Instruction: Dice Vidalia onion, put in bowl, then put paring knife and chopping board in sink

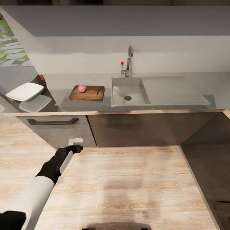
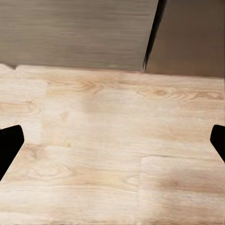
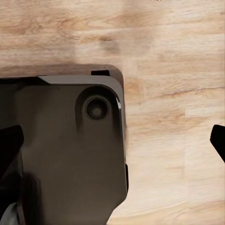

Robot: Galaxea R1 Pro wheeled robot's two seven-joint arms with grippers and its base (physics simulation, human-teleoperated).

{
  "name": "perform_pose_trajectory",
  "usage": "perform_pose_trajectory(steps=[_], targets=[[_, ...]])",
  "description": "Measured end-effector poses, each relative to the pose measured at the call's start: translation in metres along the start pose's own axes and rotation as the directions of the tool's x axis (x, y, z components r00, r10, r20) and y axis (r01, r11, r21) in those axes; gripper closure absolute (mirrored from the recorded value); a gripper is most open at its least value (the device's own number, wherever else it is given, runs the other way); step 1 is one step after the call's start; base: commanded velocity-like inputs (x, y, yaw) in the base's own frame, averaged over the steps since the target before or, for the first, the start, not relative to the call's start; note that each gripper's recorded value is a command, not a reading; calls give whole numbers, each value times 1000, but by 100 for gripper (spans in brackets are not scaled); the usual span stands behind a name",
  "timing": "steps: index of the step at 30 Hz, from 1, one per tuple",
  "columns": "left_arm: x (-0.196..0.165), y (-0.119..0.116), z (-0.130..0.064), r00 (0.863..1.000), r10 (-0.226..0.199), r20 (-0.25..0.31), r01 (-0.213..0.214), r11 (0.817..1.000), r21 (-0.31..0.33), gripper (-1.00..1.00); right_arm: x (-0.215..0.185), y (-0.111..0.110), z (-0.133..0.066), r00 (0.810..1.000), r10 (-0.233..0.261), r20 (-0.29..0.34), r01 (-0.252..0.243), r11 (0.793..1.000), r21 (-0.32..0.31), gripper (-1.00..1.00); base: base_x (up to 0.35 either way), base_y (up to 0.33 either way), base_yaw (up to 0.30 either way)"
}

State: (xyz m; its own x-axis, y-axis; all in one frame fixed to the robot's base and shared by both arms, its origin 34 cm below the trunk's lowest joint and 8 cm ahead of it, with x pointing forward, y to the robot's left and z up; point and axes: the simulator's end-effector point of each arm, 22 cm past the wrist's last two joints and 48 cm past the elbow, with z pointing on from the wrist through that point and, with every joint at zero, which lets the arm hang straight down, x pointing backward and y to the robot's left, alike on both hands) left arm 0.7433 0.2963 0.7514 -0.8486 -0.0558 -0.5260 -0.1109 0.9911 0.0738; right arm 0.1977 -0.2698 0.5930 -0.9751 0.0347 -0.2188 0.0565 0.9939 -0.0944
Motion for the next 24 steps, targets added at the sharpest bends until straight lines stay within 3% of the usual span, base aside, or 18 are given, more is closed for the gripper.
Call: perform_pose_trajectory(steps=[5,10,14,17,19,24], targets=[[84,-6,31,999,-37,11,37,999,-27,-100,-1,-7,1,1000,-3,2,3,1000,9,-100,0,0,0],[204,-17,27,998,-33,-57,31,999,-45,-100,-17,-16,5,999,-5,40,4,1000,25,-100,0,0,0],[208,-26,14,993,-55,106,57,998,-15,-100,-45,-24,11,995,-7,100,3,999,39,-100,0,0,0],[231,-18,2,989,-56,140,60,998,-19,-100,-61,-27,13,991,-7,134,1,999,45,-100,0,0,0],[273,-8,-11,992,-44,118,46,999,-12,-100,-79,-30,15,985,-7,174,-2,999,50,-100,0,0,0],[294,-2,-28,986,-39,163,38,999,8,-100,-102,-33,17,975,-6,221,-6,998,56,-100,0,0,0]])
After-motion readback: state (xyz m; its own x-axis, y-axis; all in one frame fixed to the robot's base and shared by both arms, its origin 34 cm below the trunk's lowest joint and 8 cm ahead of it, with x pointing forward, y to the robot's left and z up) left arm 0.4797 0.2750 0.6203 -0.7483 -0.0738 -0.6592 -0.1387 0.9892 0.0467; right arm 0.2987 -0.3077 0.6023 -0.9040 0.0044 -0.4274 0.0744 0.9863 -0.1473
